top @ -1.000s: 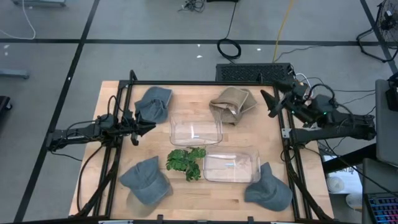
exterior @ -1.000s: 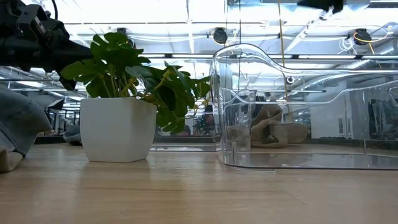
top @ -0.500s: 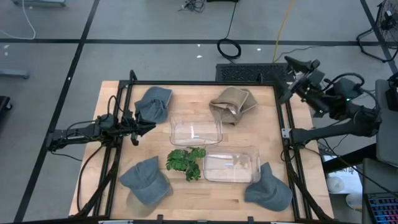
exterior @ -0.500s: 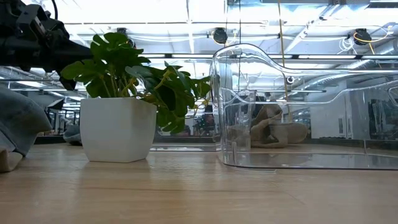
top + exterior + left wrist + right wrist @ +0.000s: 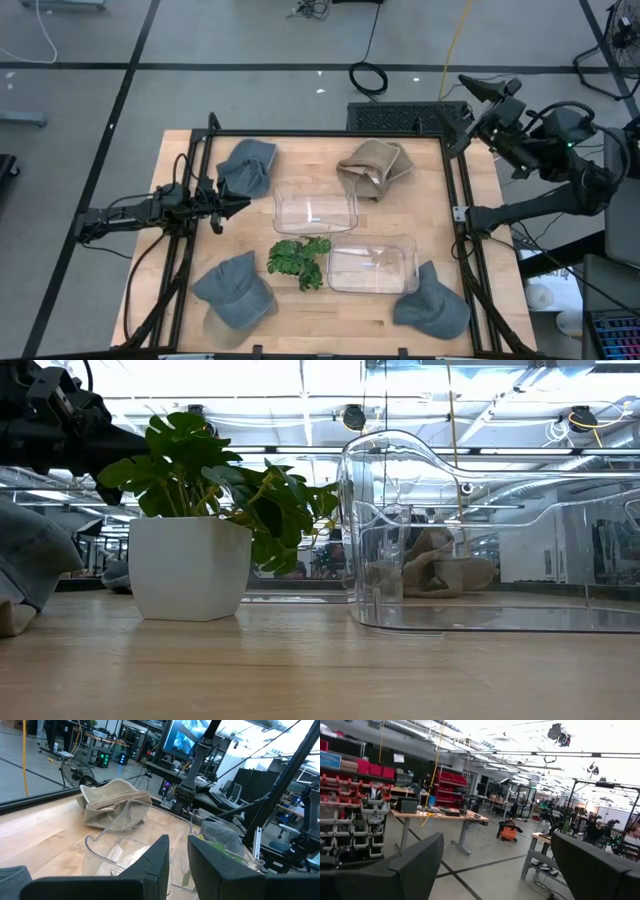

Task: Pick & Place hat
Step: Put the top left brown cap into the bottom transparent bin

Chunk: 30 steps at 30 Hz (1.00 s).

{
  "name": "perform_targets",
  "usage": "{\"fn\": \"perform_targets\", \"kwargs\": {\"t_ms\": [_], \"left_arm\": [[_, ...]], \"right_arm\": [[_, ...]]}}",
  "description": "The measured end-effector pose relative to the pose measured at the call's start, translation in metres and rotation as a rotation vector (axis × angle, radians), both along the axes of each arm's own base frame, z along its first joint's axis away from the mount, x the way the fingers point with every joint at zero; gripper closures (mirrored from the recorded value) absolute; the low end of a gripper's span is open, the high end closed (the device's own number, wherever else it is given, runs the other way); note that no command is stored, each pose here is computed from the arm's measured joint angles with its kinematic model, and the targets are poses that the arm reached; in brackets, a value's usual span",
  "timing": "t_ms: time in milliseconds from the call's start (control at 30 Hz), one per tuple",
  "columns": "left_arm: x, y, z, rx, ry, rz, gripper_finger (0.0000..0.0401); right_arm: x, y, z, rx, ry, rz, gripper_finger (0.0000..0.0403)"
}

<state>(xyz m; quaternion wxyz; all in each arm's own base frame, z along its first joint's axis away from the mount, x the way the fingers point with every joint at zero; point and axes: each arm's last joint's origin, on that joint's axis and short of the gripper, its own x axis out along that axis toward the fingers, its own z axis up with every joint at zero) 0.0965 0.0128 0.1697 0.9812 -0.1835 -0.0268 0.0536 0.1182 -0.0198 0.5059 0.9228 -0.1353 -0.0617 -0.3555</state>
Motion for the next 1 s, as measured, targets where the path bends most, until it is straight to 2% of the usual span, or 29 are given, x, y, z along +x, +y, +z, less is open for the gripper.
{"fn": "perform_targets", "kwargs": {"t_ms": [667,900,1000], "left_arm": [[0.000,0.000,0.000,0.000,0.000,0.000,0.0324],[0.000,0.000,0.000,0.000,0.000,0.000,0.0324],[0.000,0.000,0.000,0.000,0.000,0.000,0.0324]], "right_arm": [[0.013,0.000,0.043,-0.006,0.161,0.000,0.0046],[0.014,0.000,0.049,-0.007,0.246,-0.001,0.0046],[0.015,0.000,0.044,-0.039,0.325,-0.004,0.0046]]}}
